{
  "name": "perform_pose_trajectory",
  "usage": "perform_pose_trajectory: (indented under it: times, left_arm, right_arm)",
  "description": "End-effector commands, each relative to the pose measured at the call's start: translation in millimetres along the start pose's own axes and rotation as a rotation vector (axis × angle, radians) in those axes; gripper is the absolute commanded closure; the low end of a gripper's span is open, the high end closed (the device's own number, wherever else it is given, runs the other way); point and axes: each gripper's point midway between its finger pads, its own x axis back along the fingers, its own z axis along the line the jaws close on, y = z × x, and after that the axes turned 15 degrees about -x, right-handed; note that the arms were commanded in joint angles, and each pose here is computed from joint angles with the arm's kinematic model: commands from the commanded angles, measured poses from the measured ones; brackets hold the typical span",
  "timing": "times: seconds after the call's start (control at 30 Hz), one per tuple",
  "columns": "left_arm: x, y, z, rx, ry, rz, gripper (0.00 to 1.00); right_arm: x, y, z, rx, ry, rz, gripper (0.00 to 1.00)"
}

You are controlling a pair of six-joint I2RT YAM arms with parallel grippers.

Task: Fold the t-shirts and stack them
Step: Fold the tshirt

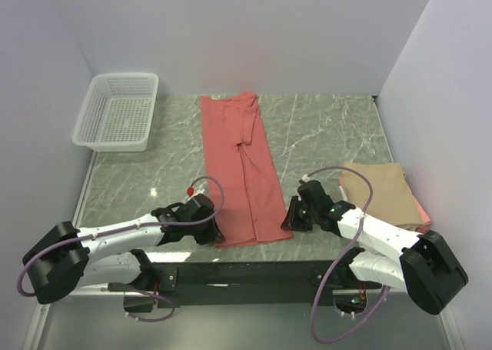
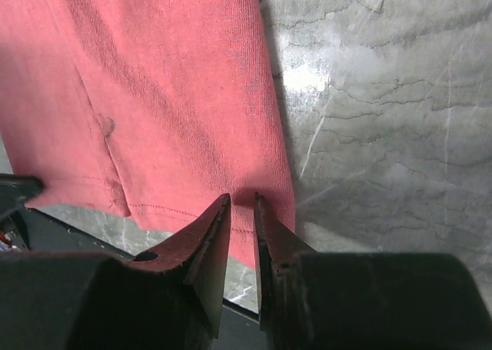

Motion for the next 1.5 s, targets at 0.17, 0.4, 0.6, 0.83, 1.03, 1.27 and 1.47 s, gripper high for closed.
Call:
perform_pose_trajectory:
  times: [0.17,0.4,0.6,0.83,1.03,1.27,1.47]
  left_arm:
    - [-8.9,-23.8,31.4,0.048,0.148,0.072,1.0]
    - [-7.2,-44.2,57.6,0.075,0.221,0.122,0.99]
    - [8.2,-48.9,63.6,0.072,0.245,0.139,0.99]
    - [26.5,-41.8,54.1,0.018,0.237,0.143,0.94]
    - [54.6,-8.6,13.8,-0.047,0.115,0.043,0.69]
    - [59.3,-9.9,29.6,-0.007,0.182,0.042,0.71]
    - [57.6,-16.0,34.0,0.026,0.141,0.024,0.61]
  right_arm:
    - [-2.1,-9.2,0.3,0.009,0.001,0.004,0.75]
    - [-9.2,-33.3,-0.8,-0.002,-0.01,0.044,0.75]
    - [-10.3,-55.5,-2.0,-0.001,-0.016,0.074,0.75]
    - [0.8,-51.7,-2.6,0.005,-0.016,0.035,0.75]
    - [26.2,-39.8,14.2,0.014,0.03,-0.014,0.7]
    - [31.7,-41.5,-0.9,0.012,-0.002,-0.001,0.64]
    - [29.3,-44.6,-8.2,0.008,0.013,0.017,0.54]
